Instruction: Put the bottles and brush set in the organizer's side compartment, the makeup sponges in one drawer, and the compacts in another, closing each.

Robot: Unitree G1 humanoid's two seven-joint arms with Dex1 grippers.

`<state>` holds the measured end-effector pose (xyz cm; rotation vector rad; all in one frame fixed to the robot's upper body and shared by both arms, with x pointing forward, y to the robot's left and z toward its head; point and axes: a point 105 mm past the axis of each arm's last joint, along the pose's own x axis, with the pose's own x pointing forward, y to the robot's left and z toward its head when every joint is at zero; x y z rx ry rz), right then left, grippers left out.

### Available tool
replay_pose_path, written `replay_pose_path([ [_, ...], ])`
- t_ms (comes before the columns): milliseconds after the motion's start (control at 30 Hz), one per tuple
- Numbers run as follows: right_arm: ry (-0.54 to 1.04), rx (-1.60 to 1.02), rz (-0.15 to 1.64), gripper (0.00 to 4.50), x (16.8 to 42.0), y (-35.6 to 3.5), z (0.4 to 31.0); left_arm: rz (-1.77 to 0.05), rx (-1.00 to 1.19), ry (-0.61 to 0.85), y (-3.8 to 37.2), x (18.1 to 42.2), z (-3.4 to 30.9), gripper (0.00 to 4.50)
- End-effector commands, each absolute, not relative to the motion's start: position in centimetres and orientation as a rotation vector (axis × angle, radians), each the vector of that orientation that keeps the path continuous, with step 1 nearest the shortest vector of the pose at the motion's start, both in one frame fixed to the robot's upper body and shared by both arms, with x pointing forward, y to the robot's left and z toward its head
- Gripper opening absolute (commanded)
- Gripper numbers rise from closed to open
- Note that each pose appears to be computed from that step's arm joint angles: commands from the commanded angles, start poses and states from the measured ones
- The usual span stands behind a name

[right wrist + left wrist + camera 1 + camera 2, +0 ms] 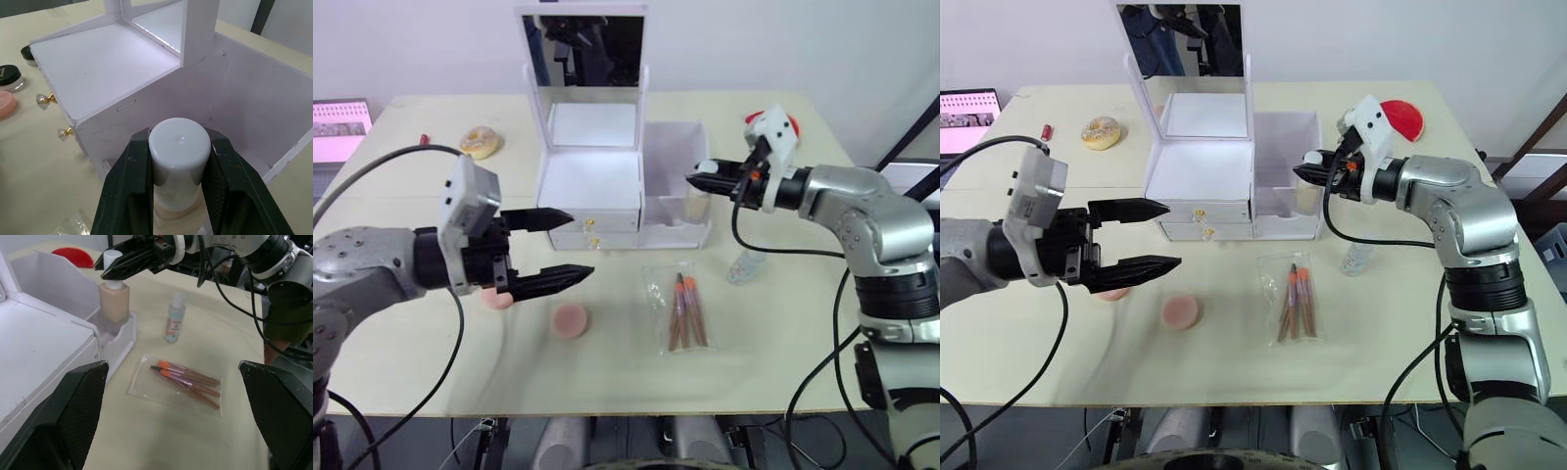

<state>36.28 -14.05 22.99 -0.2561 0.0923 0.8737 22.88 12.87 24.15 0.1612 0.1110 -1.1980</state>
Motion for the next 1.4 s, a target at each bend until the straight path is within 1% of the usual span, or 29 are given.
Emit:
replay_pose_path([
  [33, 0.133, -0.233, 0.866, 0.79, 36.7, -13.9, 21.6, -1.197, 0.180, 0.071, 12.9, 22.7, 25.0, 4.50],
  [267, 0.117, -0.222, 0.869, 0.79, 37.1, -13.7, 21.8, -1.197, 0.180, 0.076, 13.0, 22.6, 24.9, 4.50],
  [567, 0.099, -0.222, 0.906, 0.79, 37.0, -13.0, 22.8, -1.195, 0.179, 0.080, 13.0, 22.8, 24.7, 4.50],
  [767, 0.066, -0.197, 0.940, 0.79, 36.5, -12.3, 24.1, -1.192, 0.180, 0.088, 13.1, 22.8, 24.5, 4.50],
  [967, 0.071, -0.203, 0.932, 0.79, 36.4, -12.6, 24.1, -1.192, 0.178, 0.090, 13.1, 22.7, 24.5, 4.50],
  [1033, 0.073, -0.203, 0.933, 0.79, 36.3, -12.5, 24.1, -1.190, 0.179, 0.091, 13.2, 22.7, 24.5, 4.50],
  [1133, 0.100, -0.210, 0.919, 0.79, 36.7, -12.6, 22.9, -1.193, 0.178, 0.094, 13.2, 22.7, 24.5, 4.50],
  [1400, 0.138, -0.214, 0.897, 0.79, 37.2, -13.0, 20.9, -1.190, 0.179, 0.097, 13.2, 22.7, 24.4, 4.50],
])
